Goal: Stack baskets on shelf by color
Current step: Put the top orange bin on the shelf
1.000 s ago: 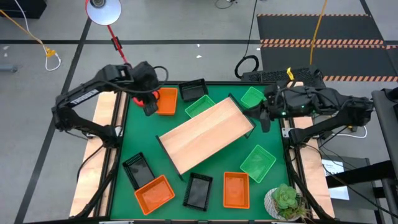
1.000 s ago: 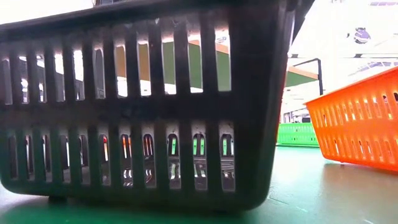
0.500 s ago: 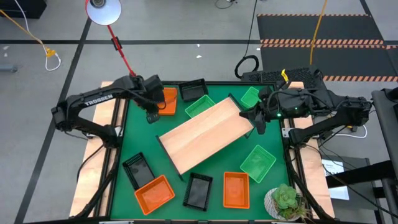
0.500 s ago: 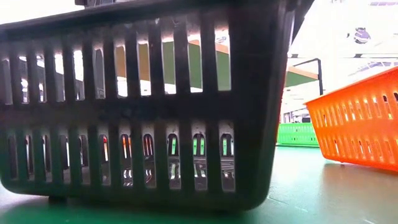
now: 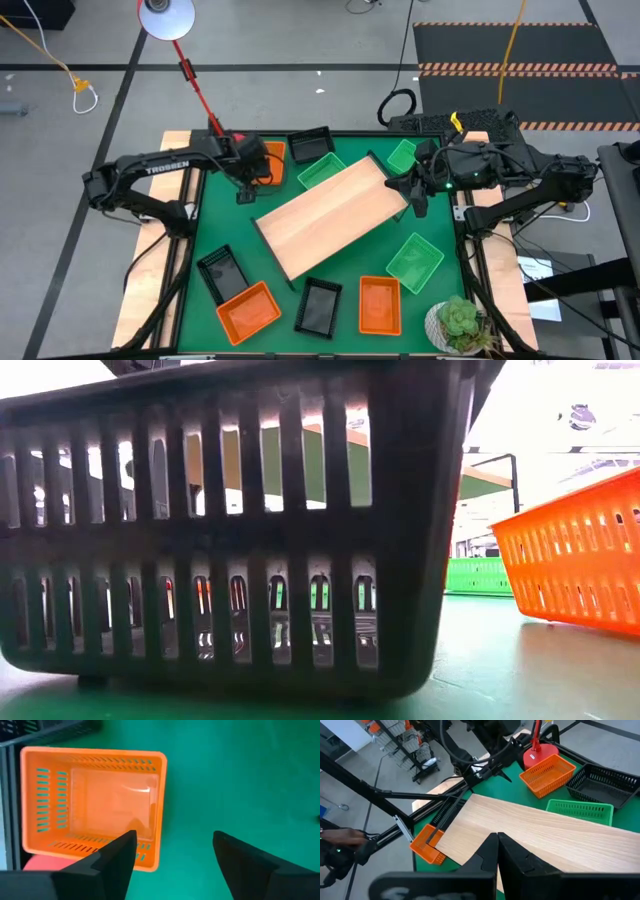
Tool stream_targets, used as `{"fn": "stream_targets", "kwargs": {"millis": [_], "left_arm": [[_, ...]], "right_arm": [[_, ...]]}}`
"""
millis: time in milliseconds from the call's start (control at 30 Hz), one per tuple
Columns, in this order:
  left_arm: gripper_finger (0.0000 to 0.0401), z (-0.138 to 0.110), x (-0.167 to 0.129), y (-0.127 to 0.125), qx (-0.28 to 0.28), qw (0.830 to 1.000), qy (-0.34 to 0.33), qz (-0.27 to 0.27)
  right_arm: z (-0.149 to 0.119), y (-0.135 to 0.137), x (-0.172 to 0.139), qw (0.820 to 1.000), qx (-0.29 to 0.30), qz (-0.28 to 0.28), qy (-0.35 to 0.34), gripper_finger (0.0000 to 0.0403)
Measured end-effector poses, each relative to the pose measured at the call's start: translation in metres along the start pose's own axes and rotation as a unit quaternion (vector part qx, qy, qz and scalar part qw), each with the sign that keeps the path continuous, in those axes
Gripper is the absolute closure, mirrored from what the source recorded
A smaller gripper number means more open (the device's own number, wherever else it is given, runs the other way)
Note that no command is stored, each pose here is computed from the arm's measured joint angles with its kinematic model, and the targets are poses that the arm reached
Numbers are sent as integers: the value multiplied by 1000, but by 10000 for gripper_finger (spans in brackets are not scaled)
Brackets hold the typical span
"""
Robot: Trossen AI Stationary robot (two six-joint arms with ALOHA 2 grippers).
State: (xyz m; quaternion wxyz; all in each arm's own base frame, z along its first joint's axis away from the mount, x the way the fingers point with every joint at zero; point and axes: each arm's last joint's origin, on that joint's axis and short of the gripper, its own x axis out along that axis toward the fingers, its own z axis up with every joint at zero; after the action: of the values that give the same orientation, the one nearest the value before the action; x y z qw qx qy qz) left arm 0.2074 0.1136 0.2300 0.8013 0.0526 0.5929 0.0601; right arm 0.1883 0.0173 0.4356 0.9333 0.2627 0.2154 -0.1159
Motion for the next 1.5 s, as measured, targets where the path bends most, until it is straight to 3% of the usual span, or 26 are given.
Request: {"fn": "stream_targets", "kwargs": {"millis": [233, 800, 1300, 1500], "left_arm": [[126, -7, 18, -2, 8, 999, -6, 33], [221, -3, 59, -5, 48, 999, 11, 6], [387, 2, 51, -3, 27, 1000, 0, 13], [381, 23, 16, 4, 1, 999, -5, 36]], "right_arm": [[0, 0, 0, 1000, -14, -1, 1, 403], [0, 0, 0, 999, -41, 0, 1, 403], [0, 0, 0, 999, -36, 3, 3, 403], [-1, 1, -2, 999, -41, 23, 13, 403]]}}
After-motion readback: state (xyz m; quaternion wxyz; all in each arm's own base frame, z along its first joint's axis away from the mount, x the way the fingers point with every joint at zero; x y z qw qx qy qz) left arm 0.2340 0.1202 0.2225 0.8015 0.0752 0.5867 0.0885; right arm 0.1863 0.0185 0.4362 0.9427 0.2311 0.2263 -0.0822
